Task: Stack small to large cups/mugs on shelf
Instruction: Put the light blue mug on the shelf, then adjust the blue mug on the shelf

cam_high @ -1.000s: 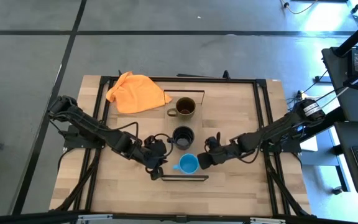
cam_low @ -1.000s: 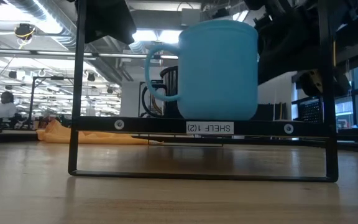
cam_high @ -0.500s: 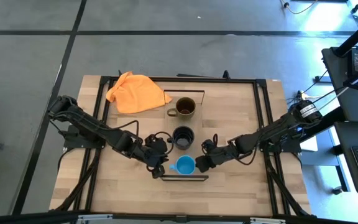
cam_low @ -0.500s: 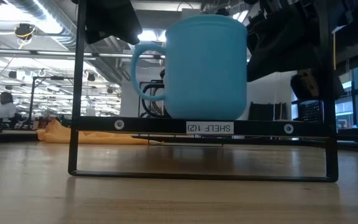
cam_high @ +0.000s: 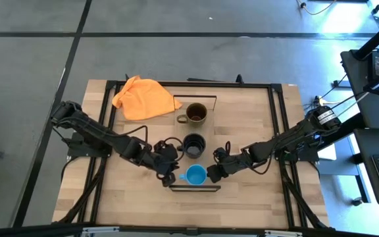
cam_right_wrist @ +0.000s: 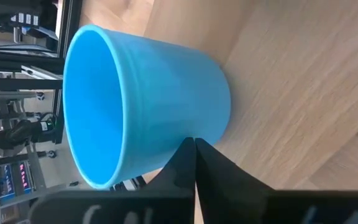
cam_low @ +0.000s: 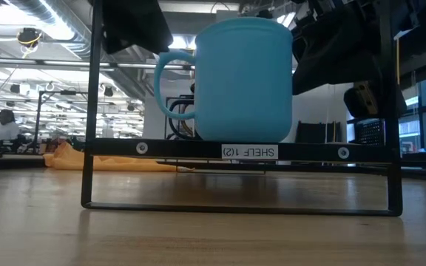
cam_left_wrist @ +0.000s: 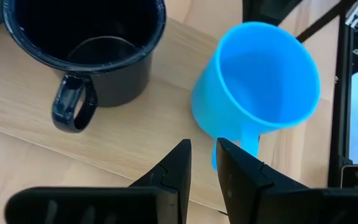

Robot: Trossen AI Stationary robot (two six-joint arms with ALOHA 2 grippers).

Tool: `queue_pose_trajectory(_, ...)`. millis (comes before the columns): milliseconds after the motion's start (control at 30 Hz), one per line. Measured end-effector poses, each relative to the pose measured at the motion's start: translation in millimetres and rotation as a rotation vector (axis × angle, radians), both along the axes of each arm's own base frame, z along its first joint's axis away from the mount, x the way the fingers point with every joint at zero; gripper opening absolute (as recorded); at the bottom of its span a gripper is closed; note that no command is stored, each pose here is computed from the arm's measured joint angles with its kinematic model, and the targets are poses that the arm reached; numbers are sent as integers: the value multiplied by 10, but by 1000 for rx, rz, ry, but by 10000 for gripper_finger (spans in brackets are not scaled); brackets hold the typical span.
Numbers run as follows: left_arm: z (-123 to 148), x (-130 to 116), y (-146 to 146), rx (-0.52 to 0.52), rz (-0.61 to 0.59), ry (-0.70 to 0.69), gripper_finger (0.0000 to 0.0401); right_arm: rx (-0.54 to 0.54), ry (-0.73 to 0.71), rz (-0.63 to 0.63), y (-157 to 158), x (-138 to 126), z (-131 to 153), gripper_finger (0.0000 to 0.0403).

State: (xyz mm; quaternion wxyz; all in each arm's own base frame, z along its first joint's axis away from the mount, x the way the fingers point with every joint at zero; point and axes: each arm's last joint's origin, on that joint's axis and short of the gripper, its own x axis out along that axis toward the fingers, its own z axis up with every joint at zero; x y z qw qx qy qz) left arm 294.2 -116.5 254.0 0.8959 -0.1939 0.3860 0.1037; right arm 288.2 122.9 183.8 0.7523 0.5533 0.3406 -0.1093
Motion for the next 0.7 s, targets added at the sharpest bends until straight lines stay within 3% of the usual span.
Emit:
queue_pose_trajectory(233, 0, 21, 55, 16, 2, 2, 70, -5, -50, 43, 18, 26, 41, 3)
queue_pose_trajectory(700, -3, 117, 370, 49, 67, 11, 70, -107, -4, -53, -65, 3, -17, 4)
